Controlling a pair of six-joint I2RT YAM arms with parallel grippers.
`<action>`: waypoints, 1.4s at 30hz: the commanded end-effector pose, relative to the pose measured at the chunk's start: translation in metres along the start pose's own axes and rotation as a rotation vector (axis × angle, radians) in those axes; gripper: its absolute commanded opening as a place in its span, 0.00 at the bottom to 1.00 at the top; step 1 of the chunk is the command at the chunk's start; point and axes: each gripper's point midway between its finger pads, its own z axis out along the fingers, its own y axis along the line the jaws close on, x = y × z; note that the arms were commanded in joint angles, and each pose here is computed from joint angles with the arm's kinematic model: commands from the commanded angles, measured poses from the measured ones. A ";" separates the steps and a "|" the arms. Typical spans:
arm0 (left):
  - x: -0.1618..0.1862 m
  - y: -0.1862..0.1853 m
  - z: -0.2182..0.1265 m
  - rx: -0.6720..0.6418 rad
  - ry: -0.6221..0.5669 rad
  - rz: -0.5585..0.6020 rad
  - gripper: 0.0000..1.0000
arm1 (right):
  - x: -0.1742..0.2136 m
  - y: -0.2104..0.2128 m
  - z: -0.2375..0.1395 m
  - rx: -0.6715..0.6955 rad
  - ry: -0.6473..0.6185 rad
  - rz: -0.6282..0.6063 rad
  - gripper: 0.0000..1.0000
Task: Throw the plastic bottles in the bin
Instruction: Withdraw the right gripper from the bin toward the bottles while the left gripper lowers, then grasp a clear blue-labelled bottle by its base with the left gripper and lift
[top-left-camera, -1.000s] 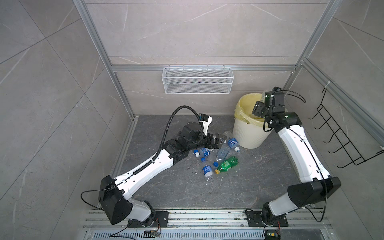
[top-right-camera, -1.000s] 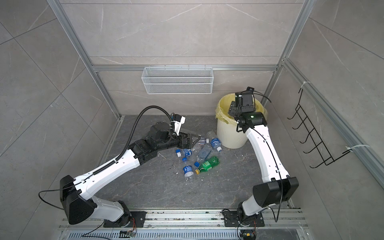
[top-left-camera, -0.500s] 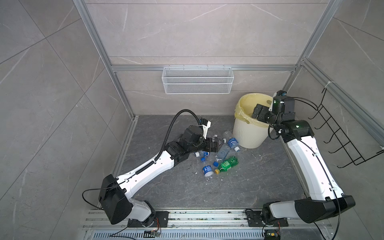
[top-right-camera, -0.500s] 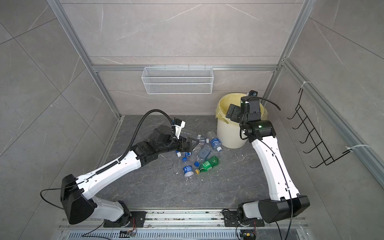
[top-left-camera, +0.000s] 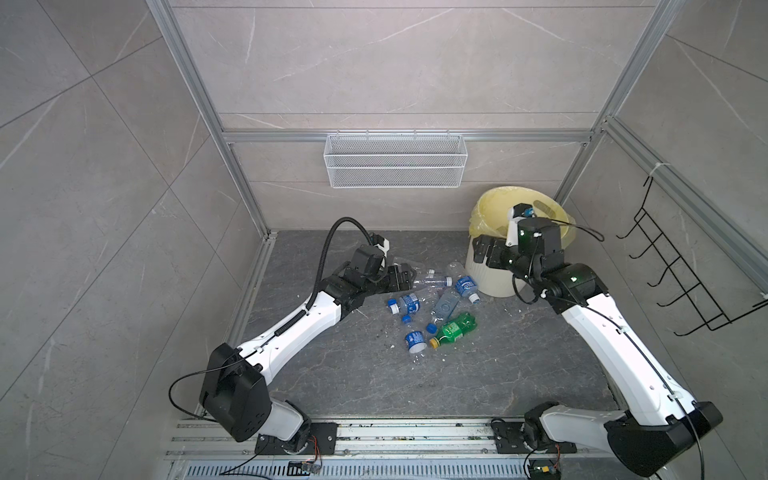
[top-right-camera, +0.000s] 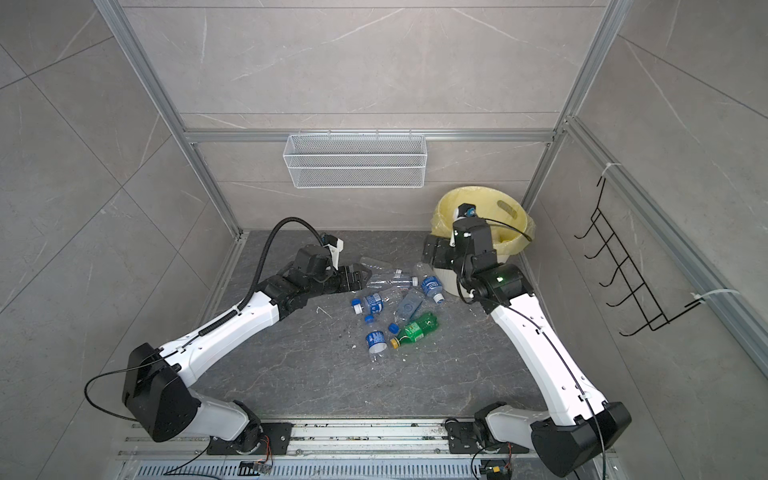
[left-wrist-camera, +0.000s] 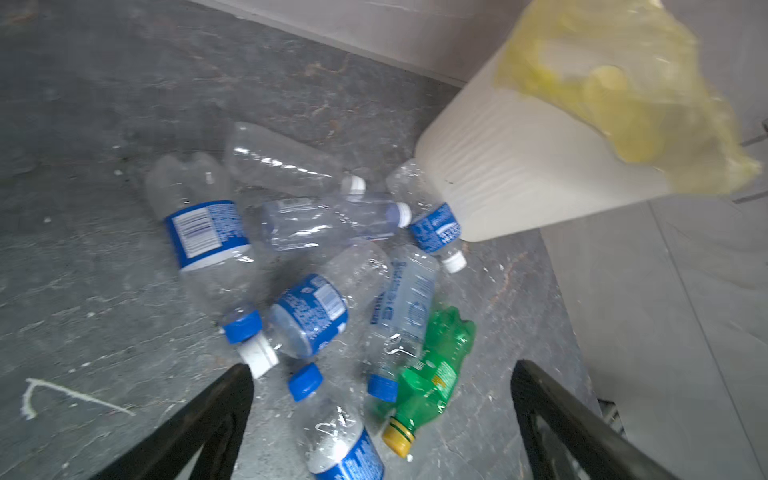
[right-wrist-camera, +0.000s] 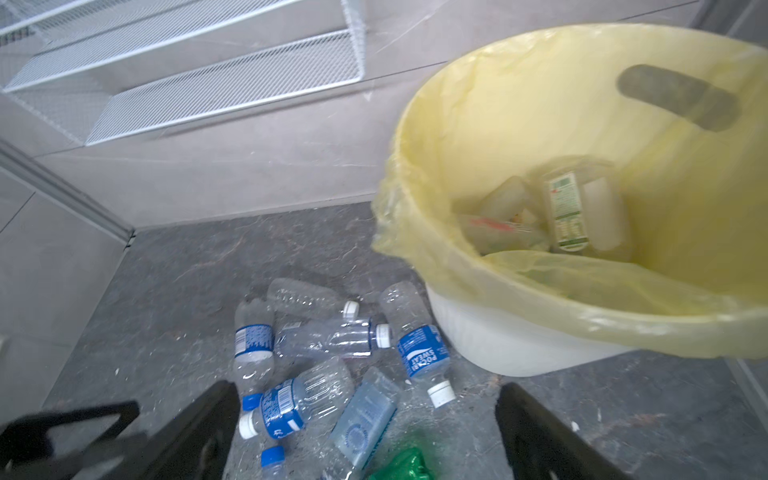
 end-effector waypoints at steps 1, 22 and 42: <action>0.001 0.032 0.011 -0.067 0.033 -0.072 1.00 | 0.015 0.025 0.008 -0.043 -0.012 -0.065 1.00; -0.012 0.129 0.121 -0.361 0.175 -0.035 0.97 | 0.162 0.104 0.076 -0.178 0.226 -0.131 1.00; -0.002 0.157 0.156 -0.442 0.212 -0.031 0.77 | 0.180 0.100 0.079 -0.176 0.267 -0.106 1.00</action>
